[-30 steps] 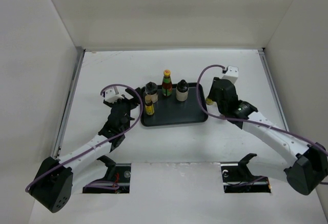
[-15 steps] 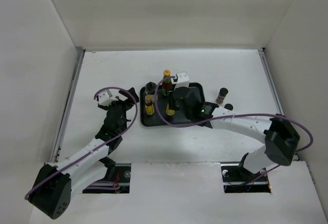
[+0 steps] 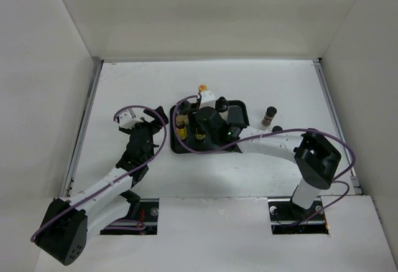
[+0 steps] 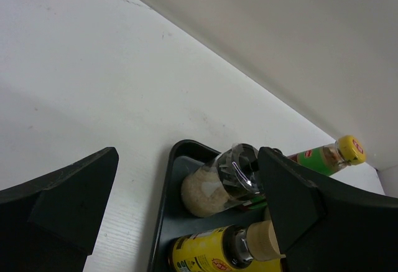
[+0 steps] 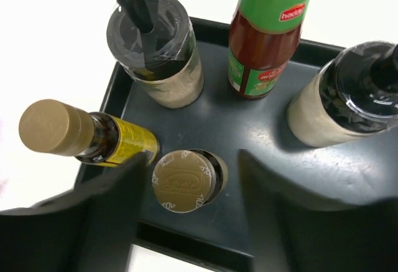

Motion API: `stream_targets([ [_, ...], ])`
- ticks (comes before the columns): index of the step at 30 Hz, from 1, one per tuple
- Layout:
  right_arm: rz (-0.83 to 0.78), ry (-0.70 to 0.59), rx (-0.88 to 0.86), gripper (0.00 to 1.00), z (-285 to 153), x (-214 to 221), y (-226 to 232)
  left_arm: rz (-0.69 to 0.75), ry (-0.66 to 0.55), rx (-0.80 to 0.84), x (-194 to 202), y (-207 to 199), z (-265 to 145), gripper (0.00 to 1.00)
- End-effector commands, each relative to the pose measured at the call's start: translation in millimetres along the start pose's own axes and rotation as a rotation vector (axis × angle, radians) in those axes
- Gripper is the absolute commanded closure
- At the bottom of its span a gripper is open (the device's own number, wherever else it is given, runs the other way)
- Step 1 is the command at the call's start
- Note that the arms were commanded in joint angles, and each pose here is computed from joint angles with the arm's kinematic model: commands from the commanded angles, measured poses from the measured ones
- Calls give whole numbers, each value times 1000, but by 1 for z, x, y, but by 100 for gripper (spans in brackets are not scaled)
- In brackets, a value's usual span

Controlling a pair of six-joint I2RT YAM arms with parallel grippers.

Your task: Organize the condiment bottles

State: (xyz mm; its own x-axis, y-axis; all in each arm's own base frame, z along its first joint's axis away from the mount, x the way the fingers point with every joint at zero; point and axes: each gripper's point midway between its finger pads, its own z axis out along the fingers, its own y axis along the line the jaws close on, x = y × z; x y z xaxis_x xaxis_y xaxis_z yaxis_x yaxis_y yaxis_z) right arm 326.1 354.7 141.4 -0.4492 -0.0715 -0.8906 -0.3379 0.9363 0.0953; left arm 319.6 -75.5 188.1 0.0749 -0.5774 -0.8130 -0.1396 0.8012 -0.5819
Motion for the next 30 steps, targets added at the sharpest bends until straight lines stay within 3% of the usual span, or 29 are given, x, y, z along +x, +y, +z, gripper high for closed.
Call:
stream_targets([
  [1, 41, -102, -29, 24, -11, -41, 13, -32, -23, 10, -7, -2, 0, 2],
  [4, 64, -139, -45, 11, -35, -63, 7, -31, -23, 8, -7, -2, 1, 2],
  [7, 106, -194, -32, 6, -63, -84, -20, -36, -32, 5, -9, -2, 0, 2],
  [13, 265, -249, 291, 5, -80, -78, -172, -35, -29, 7, -9, -2, -1, 2],
  [18, 258, -84, 593, 0, -65, -28, -271, -34, -14, 15, -5, -5, 0, 2],
  [24, 262, -14, 628, 2, -43, -7, -297, -34, -14, 16, -4, -5, 0, 2],
  [30, 277, 20, 646, 23, -32, 7, -304, -31, -4, 19, -1, -6, 1, 2],
])
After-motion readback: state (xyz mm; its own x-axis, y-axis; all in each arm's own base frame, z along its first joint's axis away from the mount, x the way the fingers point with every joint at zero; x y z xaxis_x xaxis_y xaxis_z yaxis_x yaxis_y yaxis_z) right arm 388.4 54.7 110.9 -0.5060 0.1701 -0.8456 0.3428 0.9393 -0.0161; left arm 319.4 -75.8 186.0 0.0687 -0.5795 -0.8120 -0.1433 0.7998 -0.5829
